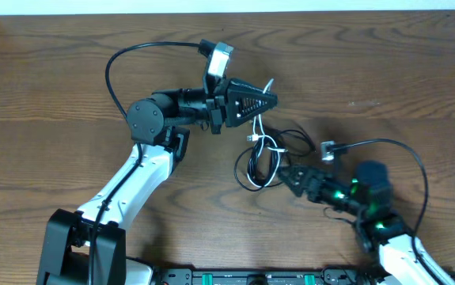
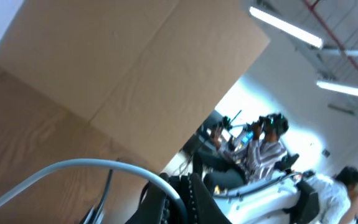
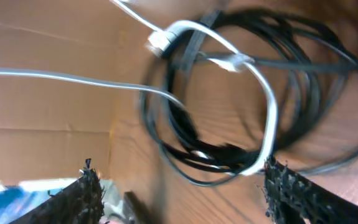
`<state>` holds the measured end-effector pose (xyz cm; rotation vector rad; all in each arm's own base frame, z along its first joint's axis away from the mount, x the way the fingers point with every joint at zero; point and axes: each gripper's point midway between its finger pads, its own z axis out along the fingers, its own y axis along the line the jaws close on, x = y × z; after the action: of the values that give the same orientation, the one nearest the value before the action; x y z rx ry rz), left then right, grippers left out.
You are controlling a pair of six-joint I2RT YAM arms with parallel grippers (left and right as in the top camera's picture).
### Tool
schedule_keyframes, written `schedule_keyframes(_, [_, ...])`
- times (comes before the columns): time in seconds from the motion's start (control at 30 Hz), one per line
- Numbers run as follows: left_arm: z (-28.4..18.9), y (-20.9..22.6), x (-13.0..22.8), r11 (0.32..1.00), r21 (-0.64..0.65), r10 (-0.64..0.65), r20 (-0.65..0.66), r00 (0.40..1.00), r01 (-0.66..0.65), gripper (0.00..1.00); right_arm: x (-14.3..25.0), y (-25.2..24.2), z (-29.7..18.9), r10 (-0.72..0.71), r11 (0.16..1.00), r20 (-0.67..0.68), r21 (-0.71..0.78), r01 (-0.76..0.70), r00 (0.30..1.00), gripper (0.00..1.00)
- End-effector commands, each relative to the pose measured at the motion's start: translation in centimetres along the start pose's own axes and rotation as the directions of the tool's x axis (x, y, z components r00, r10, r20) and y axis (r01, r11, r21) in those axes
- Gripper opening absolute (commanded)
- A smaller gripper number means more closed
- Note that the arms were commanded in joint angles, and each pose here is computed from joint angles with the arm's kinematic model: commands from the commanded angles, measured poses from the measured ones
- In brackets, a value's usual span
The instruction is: Untangle cables
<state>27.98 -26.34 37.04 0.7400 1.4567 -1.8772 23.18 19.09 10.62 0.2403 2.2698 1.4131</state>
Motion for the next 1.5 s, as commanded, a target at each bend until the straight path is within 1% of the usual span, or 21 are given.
schedule_keyframes(0.0, [0.0,-1.3,-1.9,1.000,0.017,-0.012,0.080,0.997,0.011,0.08,-1.2,-1.8,1.1,0.020,0.991,0.113,0.129,-0.035,0.993,0.82])
schedule_keyframes(0.13, [-0.1,-1.8,-2.1,0.999,0.033,-0.021,0.090,0.996,0.018,0.08,-1.5,-3.4,1.8,0.024,0.973,0.194,0.220,-0.068,0.981,0.79])
schedule_keyframes(0.2, [-0.1,-1.8,-2.5,0.998,0.035,-0.053,0.109,0.993,0.049,0.08,-1.8,-3.8,2.2,0.005,0.968,0.221,0.245,-0.061,0.975,0.78])
schedule_keyframes(0.3, [-0.2,-1.9,-3.3,0.995,0.042,-0.098,0.153,0.983,0.092,0.08,-2.1,-4.2,2.9,-0.019,0.964,0.249,0.262,-0.049,0.968,0.74])
schedule_keyframes(0.47, [0.1,-2.1,-3.5,0.994,0.051,-0.106,0.168,0.980,0.099,0.08,-3.2,-4.5,4.2,0.007,0.960,0.290,0.265,-0.087,0.957,0.73])
schedule_keyframes(0.5, [0.2,-2.2,-3.4,0.994,0.054,-0.108,0.169,0.980,0.100,0.08,-3.5,-4.4,4.5,0.007,0.960,0.289,0.265,-0.087,0.957,0.70])
schedule_keyframes(0.57, [0.5,-2.3,-3.4,0.991,0.065,-0.123,0.174,0.977,0.114,0.08,-4.0,-4.3,5.3,-0.003,0.959,0.283,0.274,-0.078,0.959,0.62])
schedule_keyframes(0.63, [0.7,-2.5,-3.3,0.991,0.070,-0.125,0.173,0.977,0.114,0.08,-4.3,-4.5,5.9,-0.049,0.952,0.269,0.303,-0.036,0.962,0.48])
schedule_keyframes(0.77, [0.5,-3.3,-3.3,0.994,0.084,-0.079,0.166,0.983,0.066,0.08,-4.7,-6.3,5.6,-0.109,0.917,0.259,0.400,-0.004,0.960,0.30])
schedule_keyframes(0.87, [-0.2,-3.7,-3.6,0.997,0.076,-0.044,0.164,0.985,0.032,0.08,-5.1,-8.1,4.2,-0.109,0.877,0.273,0.479,-0.037,0.956,0.25])
schedule_keyframes(0.93, [-1.2,-3.5,-3.9,0.999,0.049,-0.006,0.164,0.986,-0.003,0.08,-5.4,-9.0,2.9,-0.095,0.854,0.282,0.516,-0.068,0.955,0.24])
schedule_keyframes(1.0, [-2.6,-2.8,-4.2,0.999,0.005,0.033,0.153,0.988,-0.034,0.08,-6.1,-9.6,1.3,-0.114,0.830,0.283,0.553,-0.065,0.952,0.19])
schedule_keyframes(1.1, [-4.2,-2.1,-4.2,0.997,-0.045,0.075,0.123,0.990,-0.070,0.08,-7.1,-9.2,-0.4,-0.180,0.816,0.276,0.578,-0.013,0.944,0.19])
schedule_keyframes(1.27, [-5.9,-0.9,-3.2,0.988,-0.099,0.126,0.035,0.991,-0.122,0.08,-7.9,-7.1,-2.2,-0.295,0.806,0.254,0.584,0.097,0.921,0.23])
schedule_keyframes(1.33, [-6.0,-0.1,-2.5,0.988,-0.110,0.110,-0.009,0.994,-0.111,0.08,-7.9,-6.3,-2.8,-0.314,0.808,0.257,0.578,0.115,0.914,0.25])
schedule_keyframes(1.47, [-6.2,2.7,-1.3,0.988,-0.155,-0.008,-0.034,0.999,0.002,0.08,-7.9,-5.2,-3.7,-0.323,0.817,0.275,0.564,0.121,0.905,0.29])
